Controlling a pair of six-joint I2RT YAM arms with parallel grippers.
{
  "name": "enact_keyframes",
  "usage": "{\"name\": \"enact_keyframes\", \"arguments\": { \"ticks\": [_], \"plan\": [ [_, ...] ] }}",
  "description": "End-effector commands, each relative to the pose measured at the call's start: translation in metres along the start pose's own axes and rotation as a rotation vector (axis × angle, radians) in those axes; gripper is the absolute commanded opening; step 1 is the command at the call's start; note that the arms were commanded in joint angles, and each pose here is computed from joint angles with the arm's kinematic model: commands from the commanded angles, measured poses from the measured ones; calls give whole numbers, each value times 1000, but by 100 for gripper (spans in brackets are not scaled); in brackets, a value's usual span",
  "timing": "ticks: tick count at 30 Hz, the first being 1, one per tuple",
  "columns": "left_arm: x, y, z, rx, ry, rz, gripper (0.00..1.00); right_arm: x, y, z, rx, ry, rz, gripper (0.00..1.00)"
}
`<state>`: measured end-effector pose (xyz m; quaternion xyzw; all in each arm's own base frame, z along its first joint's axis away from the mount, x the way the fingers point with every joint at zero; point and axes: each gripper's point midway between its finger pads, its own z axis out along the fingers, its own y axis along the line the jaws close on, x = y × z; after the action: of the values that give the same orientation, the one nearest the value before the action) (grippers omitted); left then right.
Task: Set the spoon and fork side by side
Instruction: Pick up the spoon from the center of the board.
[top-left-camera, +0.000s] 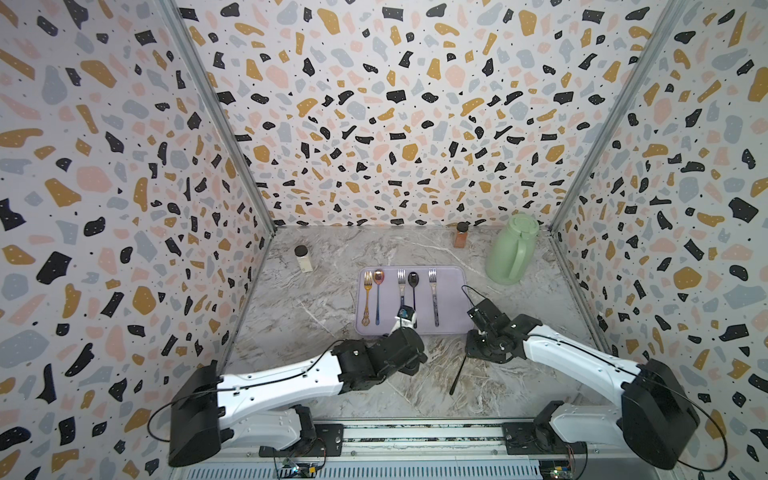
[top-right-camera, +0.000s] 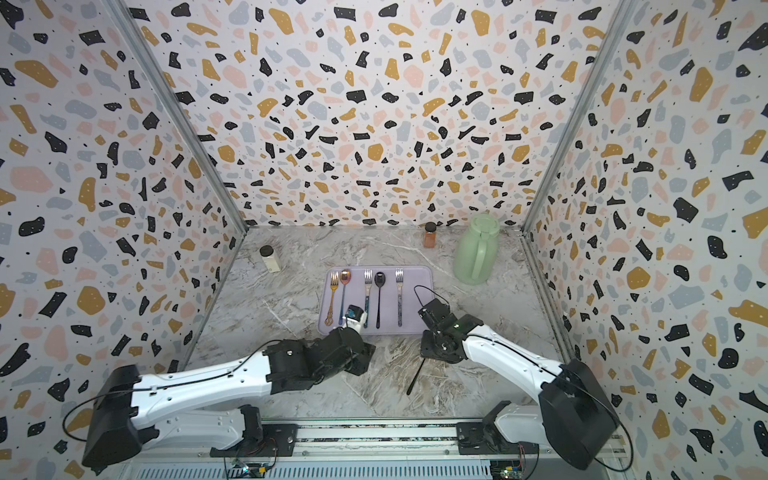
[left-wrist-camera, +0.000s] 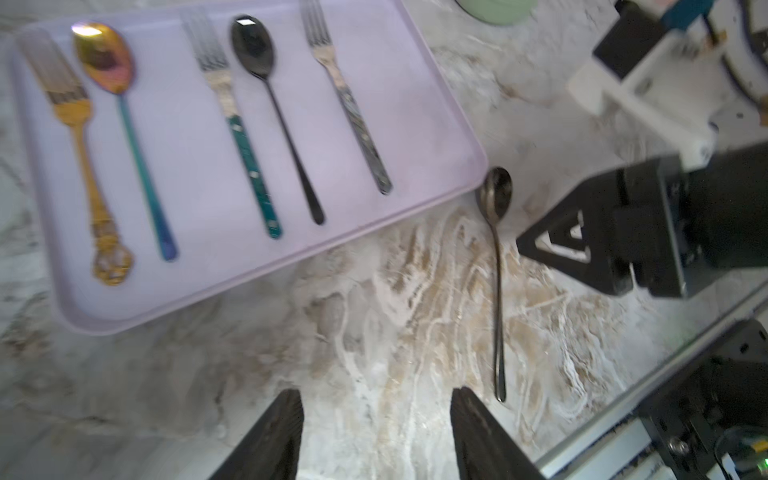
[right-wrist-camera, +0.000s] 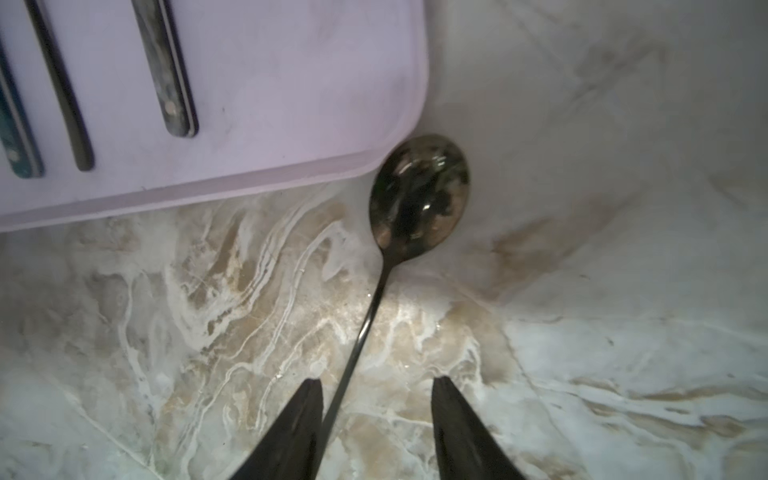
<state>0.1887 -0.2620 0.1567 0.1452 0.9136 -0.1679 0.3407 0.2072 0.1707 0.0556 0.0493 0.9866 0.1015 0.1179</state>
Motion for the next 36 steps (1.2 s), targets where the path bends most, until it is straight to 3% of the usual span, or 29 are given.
{"name": "enact_keyframes", "arguments": {
  "ticks": [1, 6, 9, 17, 22, 28, 36],
  "plan": [
    [12, 43, -6, -130, 31, 15, 60, -5, 11, 7, 19, -26, 18, 48],
    [7, 51, -13, -137, 20, 15, 61, 2, 10, 22, 84, -5, -4, 48],
    [5, 49, -13, -133, 20, 18, 61, 5, 3, 26, 123, 3, -4, 34],
    [4, 46, -16, -117, 24, 20, 62, 17, -11, 37, 182, 51, -15, 23],
    [0, 40, -26, -75, 25, 4, 63, 19, -15, 31, 181, 51, -32, 6],
    [-5, 47, -35, -95, -4, 14, 63, 12, -22, 5, 202, 5, -51, 5],
    [-10, 59, -40, -145, -22, 38, 64, -29, -1, -33, 223, -55, -131, 4]
  ]
}}
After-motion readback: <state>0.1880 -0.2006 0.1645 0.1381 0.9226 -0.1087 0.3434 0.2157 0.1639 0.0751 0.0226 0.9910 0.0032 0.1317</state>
